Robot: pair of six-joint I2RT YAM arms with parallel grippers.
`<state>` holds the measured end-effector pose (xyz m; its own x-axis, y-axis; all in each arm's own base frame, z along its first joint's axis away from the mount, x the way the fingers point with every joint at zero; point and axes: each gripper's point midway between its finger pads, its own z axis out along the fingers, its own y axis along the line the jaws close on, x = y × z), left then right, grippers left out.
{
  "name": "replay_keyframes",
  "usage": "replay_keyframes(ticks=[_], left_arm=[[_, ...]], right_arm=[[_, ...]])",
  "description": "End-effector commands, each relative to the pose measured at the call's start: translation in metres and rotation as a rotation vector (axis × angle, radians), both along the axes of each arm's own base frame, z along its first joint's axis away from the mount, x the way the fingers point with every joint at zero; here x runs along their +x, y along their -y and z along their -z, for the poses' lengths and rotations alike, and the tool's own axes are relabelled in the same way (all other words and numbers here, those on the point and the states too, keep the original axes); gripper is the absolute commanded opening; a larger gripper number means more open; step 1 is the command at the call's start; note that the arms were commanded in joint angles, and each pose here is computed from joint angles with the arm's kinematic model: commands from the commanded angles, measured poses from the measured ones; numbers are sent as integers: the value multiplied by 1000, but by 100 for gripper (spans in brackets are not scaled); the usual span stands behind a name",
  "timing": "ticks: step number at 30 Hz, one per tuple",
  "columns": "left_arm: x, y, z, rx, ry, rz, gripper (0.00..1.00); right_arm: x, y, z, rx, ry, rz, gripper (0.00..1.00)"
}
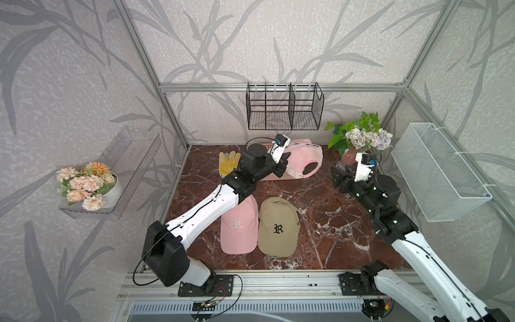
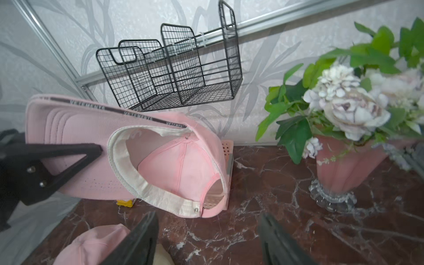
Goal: Turn the baseball cap inside out
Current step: Place the baseball cap at the center of the board.
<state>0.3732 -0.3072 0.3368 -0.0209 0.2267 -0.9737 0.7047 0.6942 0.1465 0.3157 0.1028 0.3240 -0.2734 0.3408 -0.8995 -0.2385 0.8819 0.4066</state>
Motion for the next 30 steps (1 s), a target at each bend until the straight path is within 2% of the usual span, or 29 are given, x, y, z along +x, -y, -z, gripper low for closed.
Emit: replay_keyframes(ticks=[1,2,6,10,14,24,30], left_arm=[[-20,0,-44,24,330,44,0],[-26,2,-40,44,379,64,0],[-48,12,-28,112,524,129,0],[-59,19,-21,136,581,156,0],[-68,26,-17,132,617,170,0],[-74,38,-8,137,609,191,0],[-73,43,-2,153,609,184,0]], right_arm=[[-7,2,9,302,-190,-5,72],[-6,2,10,381,-224,-2,72],[-1,-3,11,537,-296,-27,72],[7,-14,17,649,-364,-67,69],[15,-24,18,737,-360,-120,65],[22,-26,23,770,-365,-128,58],[23,-28,25,790,-366,-142,39]])
